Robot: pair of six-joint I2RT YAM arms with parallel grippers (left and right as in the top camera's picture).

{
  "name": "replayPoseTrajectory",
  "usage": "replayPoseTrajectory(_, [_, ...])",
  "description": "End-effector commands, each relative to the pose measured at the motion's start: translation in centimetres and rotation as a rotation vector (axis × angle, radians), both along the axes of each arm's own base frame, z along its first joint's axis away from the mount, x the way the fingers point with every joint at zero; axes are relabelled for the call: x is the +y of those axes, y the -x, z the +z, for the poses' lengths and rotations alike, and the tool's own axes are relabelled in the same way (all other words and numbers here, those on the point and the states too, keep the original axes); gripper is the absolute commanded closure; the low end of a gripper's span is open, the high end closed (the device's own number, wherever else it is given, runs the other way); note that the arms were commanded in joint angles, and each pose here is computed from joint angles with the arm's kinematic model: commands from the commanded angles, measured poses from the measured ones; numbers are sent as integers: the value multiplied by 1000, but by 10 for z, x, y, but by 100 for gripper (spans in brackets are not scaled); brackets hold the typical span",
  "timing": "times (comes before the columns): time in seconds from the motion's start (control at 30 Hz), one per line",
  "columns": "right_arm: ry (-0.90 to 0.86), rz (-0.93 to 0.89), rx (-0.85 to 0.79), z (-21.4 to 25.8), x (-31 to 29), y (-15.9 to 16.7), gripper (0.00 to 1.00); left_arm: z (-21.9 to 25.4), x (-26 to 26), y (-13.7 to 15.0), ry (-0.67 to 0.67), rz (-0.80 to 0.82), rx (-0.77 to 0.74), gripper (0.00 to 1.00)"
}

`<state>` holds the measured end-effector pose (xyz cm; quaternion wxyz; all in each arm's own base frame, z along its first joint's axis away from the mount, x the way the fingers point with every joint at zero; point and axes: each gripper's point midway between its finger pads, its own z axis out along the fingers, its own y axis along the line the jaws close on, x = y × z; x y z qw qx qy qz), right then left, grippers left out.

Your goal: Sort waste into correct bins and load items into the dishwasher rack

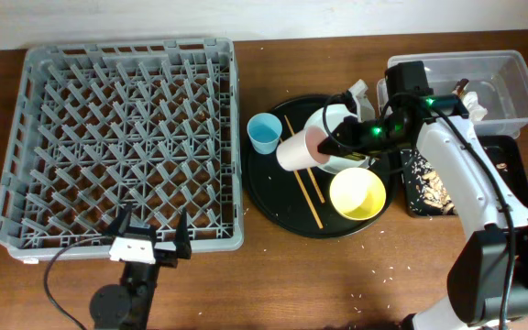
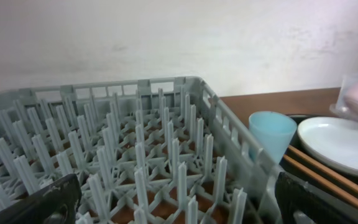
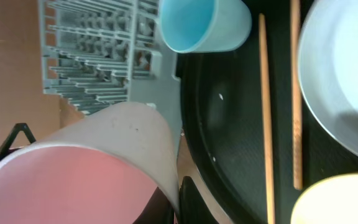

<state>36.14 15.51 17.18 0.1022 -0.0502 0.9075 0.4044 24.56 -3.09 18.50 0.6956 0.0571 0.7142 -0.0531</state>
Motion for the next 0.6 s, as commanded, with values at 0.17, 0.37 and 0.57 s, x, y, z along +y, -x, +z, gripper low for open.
replayPoseTrajectory(0.17, [-137, 60, -94, 29, 15, -4, 96, 60, -40, -77, 42, -212, 279, 1])
replayPoseTrajectory(0.37, [-137, 60, -97, 29, 15, -4, 96, 70, -133, -44, 208, -920, 384, 1])
replayPoseTrajectory(0.57, [-138, 61, -96, 29, 15, -4, 96, 121, -152, 25, 237, -1411, 247, 1])
